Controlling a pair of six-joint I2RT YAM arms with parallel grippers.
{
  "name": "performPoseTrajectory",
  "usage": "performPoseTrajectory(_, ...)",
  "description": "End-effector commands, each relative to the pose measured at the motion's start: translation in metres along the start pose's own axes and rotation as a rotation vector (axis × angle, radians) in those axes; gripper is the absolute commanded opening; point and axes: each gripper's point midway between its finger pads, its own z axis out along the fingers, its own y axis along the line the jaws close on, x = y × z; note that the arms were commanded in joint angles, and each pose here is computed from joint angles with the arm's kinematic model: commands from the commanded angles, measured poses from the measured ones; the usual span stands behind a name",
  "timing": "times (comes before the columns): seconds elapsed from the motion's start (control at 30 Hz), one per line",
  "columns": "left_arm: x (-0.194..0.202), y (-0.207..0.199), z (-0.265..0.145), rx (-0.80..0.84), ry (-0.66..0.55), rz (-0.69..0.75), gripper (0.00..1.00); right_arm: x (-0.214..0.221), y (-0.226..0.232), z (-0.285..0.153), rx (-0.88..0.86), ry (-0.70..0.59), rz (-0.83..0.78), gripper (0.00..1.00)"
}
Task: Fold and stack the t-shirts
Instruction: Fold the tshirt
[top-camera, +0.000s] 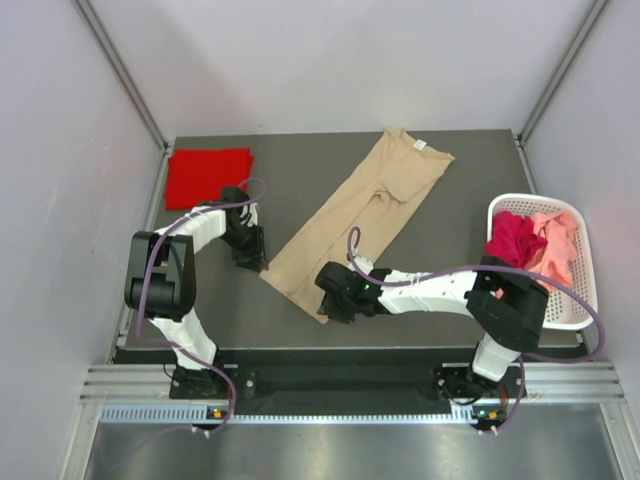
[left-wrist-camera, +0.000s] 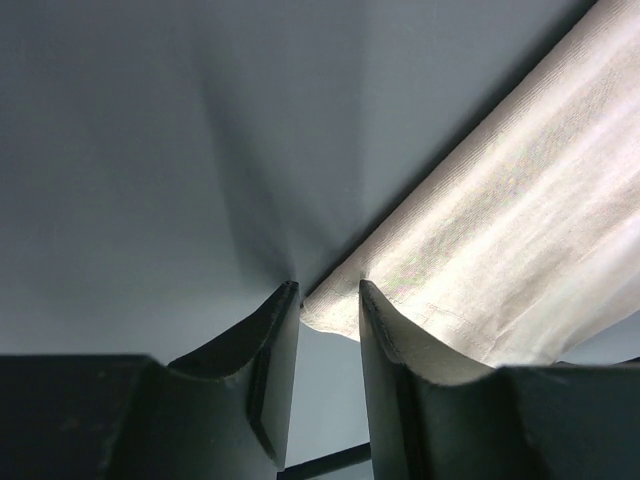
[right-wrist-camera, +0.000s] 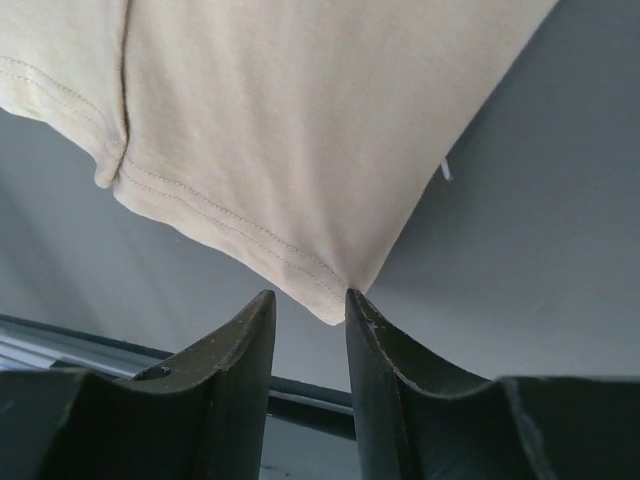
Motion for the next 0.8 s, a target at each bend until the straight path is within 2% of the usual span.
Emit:
performPoseTrajectory(0.0, 0.003, -0.001, 0.003, 0.021, 0.014, 0.013, 0.35, -0.002, 0.002, -0.007, -0.008, -0.033, 0.021, 0.35)
performPoseTrajectory(0.57, 0.005, 0.001, 0.006, 0.012, 0.033, 0.008, 0.00, 0.003, 0.000, -0.009, -0.001, -0.031, 0.024, 0.38)
performPoseTrajectory(0.7, 0.006, -0.002, 0.006, 0.029, 0.033, 0.007, 0.00, 0.007, -0.006, -0.004, 0.013, -0.024, 0.025, 0.37)
performPoseTrajectory(0.77, 0.009, -0.005, 0.007, 0.048, 0.045, -0.006, 0.00, 0.007, -0.007, -0.004, 0.004, -0.024, 0.026, 0.31)
